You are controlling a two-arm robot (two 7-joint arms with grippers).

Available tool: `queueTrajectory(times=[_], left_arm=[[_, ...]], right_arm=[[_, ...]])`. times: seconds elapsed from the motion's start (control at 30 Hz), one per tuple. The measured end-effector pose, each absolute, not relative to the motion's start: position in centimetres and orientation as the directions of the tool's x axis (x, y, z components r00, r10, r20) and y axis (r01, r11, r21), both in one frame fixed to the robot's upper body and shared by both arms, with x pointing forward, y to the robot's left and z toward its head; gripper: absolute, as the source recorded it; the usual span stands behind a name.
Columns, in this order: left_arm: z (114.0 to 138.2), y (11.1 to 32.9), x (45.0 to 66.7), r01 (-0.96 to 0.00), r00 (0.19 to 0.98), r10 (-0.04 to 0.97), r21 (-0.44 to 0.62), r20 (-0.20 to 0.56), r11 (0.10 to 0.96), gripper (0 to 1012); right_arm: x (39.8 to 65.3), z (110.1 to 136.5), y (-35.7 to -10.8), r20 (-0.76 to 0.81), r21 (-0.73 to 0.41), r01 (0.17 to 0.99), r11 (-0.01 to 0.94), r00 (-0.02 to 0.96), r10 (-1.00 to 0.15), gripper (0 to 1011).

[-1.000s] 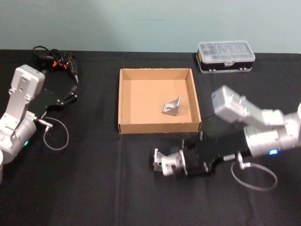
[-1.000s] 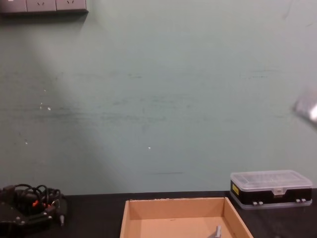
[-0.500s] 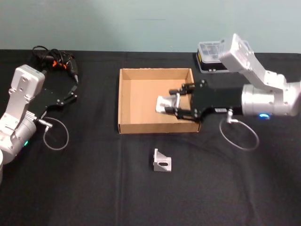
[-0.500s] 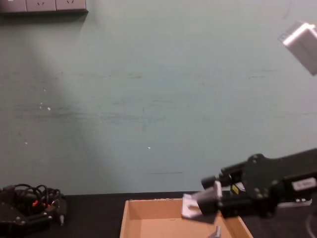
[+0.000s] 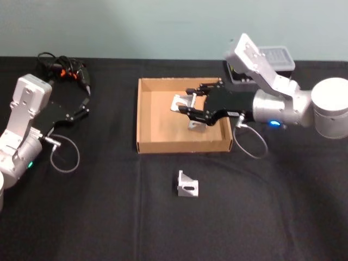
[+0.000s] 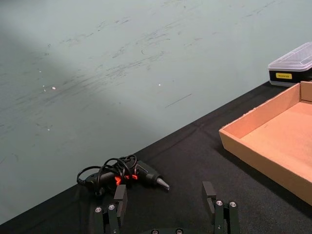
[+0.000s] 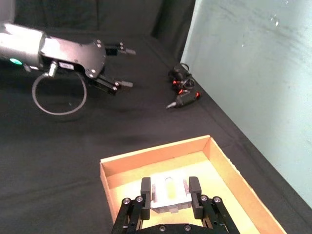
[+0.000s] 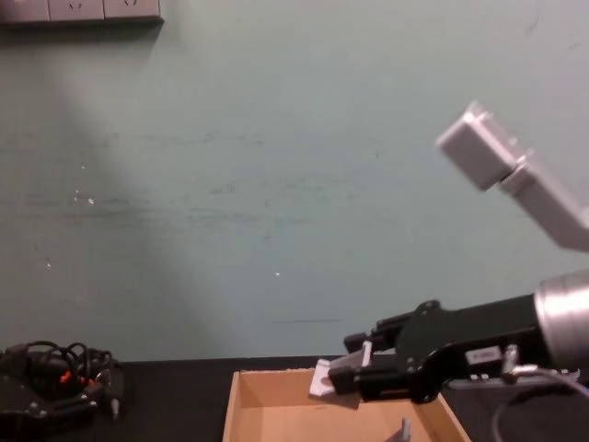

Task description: Use one hand to pick up the angle iron from the table and place it into the box.

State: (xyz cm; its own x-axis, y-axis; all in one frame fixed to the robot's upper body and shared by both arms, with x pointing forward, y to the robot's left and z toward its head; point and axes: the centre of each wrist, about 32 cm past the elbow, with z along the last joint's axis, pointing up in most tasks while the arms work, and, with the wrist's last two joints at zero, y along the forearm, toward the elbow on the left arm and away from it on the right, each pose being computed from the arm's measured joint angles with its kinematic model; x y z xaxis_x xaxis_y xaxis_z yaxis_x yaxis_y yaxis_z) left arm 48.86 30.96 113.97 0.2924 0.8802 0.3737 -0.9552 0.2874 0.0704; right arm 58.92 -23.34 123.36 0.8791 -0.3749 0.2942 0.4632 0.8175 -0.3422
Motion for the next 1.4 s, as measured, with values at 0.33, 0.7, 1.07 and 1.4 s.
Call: queueTrajectory(times=[0.33, 0.7, 1.07, 1.4], left_arm=[[114.0, 31.0, 48.9, -0.955, 0.292, 0.880, 0.070, 0.374, 0.287, 1000], [114.0, 31.0, 48.9, -0.955, 0.292, 0.880, 0.070, 0.374, 0.287, 1000], [114.0, 31.0, 48.9, -0.955, 0.292, 0.880, 0.070, 0.374, 0.287, 1000], [114.0, 31.0, 48.9, -0.955, 0.292, 0.880, 0.070, 0.374, 0.287, 1000]], right_arm=[[61.0, 121.2, -21.7, 0.277, -0.386, 0.452, 0.804, 0.888, -0.366, 472], [61.7, 120.6, -20.8, 0.268, -0.408, 0.418, 0.812, 0.905, -0.332, 472], [61.7, 120.6, -20.5, 0.271, -0.424, 0.407, 0.809, 0.909, -0.316, 681], [61.3, 120.6, -20.5, 0.276, -0.419, 0.414, 0.808, 0.906, -0.321, 959]])
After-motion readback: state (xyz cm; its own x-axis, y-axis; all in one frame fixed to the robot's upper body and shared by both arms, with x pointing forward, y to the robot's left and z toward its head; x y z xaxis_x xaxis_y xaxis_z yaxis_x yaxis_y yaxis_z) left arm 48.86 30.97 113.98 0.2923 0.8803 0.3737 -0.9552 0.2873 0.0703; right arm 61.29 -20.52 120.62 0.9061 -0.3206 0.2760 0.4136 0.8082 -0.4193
